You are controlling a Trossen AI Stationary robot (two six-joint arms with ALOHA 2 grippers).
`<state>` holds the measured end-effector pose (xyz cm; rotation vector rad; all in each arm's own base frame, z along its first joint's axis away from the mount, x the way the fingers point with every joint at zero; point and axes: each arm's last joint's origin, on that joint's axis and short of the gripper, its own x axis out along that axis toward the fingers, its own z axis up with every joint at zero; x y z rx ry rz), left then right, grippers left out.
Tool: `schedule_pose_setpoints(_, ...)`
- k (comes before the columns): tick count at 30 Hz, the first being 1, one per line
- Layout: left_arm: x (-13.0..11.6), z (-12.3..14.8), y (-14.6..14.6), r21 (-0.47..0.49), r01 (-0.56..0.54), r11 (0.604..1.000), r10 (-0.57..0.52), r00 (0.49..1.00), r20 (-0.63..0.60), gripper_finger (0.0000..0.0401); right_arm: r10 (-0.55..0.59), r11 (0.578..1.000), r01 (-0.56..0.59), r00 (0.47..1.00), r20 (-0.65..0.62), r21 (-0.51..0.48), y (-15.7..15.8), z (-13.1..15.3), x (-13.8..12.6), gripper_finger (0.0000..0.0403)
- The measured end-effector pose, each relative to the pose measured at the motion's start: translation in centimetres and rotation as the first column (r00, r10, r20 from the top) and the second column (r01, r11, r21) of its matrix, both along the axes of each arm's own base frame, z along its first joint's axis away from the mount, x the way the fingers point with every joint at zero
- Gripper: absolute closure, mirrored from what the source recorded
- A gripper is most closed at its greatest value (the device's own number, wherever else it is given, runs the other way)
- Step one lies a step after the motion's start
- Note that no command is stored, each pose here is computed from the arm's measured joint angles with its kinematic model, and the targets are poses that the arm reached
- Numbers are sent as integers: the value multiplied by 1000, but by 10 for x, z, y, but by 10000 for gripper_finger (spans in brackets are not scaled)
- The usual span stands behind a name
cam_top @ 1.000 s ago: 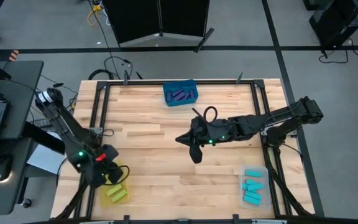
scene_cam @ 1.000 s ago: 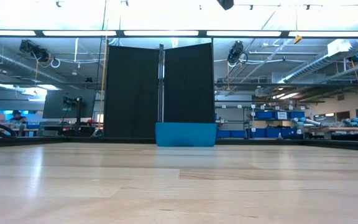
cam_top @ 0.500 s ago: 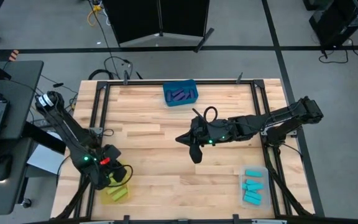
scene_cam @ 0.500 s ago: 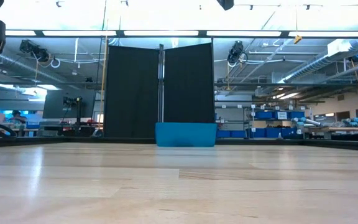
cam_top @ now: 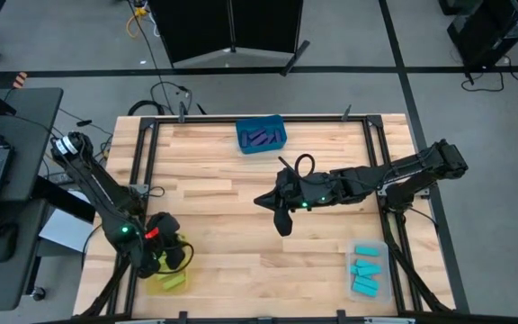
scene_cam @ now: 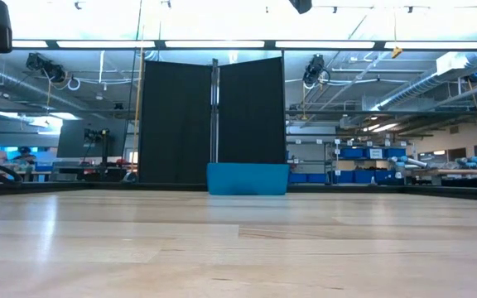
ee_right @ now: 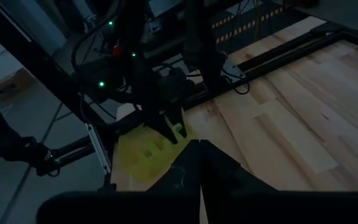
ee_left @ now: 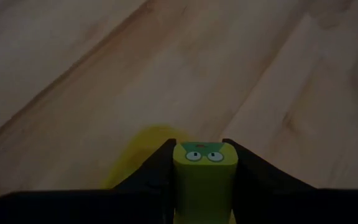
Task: Sort blocks
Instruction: Put the yellow green block into the yellow bin
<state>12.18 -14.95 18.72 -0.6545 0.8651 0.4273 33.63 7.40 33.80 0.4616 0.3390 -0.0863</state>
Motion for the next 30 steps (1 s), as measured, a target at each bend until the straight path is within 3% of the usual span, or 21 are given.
schedule_pose_setpoints(10,2,18,-11,4,248,969,-246,964,-96,291,1,1000,-1,1000,0,-1,0,0,0,393)
schedule_pose_setpoints(18,5,-2,-21,44,285,958,-271,941,-202,291,-14,1000,14,1000,1,-6,1,0,0,393)
schedule_pose_setpoints(25,6,-4,-24,35,284,958,-272,942,-195,291,-15,1000,15,1000,2,-2,1,0,0,393)
schedule_pose_setpoints(30,5,-5,-25,25,341,940,-326,917,-227,291,-15,1000,15,1000,2,-1,1,0,0,393)
